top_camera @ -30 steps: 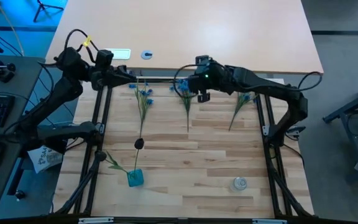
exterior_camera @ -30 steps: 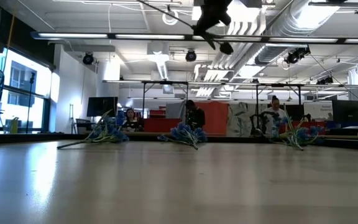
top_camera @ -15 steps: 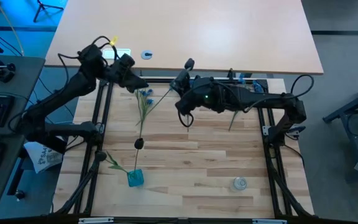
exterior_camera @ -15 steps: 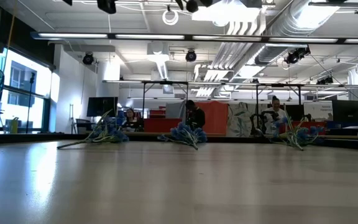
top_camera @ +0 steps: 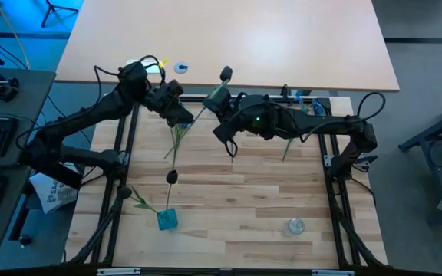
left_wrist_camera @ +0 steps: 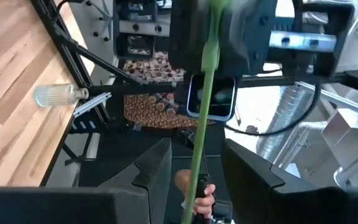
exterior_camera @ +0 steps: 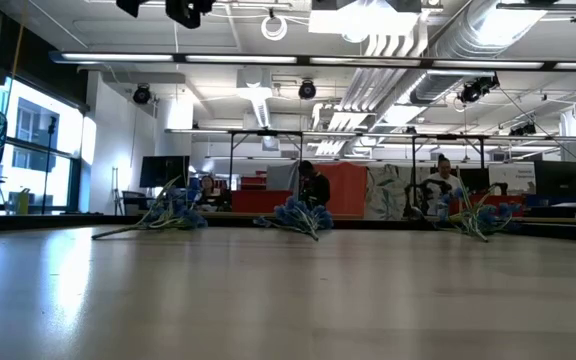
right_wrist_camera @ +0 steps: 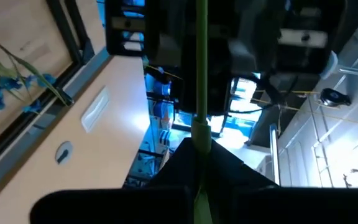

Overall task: Sort flowers into vase by color
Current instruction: Put the black flower into the blue vase

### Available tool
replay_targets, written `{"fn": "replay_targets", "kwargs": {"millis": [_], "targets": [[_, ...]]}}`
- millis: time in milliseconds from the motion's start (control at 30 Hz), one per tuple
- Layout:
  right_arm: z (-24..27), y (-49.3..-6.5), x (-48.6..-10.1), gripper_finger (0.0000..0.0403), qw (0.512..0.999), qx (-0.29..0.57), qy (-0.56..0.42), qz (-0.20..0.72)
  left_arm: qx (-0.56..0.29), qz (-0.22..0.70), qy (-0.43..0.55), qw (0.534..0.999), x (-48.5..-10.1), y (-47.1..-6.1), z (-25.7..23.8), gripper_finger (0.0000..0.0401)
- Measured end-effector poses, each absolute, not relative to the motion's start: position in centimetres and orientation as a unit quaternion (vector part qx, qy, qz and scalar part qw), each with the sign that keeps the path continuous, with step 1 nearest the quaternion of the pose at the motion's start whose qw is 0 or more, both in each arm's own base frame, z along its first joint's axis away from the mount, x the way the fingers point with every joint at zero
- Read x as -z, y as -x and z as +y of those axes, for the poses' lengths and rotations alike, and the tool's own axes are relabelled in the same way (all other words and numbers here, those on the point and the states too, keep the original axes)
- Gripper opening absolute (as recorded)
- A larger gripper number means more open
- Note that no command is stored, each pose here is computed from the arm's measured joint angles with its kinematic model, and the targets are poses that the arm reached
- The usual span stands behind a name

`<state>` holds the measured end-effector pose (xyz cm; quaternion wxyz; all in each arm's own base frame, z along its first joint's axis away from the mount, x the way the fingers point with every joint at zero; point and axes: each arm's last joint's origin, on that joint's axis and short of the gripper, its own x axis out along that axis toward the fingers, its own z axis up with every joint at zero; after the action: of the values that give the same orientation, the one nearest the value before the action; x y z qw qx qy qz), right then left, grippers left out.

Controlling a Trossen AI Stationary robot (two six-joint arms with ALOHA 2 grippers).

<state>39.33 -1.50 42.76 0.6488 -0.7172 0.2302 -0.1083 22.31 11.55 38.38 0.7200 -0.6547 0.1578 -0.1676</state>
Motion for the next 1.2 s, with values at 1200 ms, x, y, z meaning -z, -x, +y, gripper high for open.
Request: {"fn": "replay_targets", "kwargs": {"millis": [1200], "targets": [[-1.5, -40.4, -42.9, 0.0038, 0.728, 0.134, 0.653, 0.162, 0.162, 0.149, 0.643, 0.734, -38.1, -23.5, 10.9, 0.0001]]}}
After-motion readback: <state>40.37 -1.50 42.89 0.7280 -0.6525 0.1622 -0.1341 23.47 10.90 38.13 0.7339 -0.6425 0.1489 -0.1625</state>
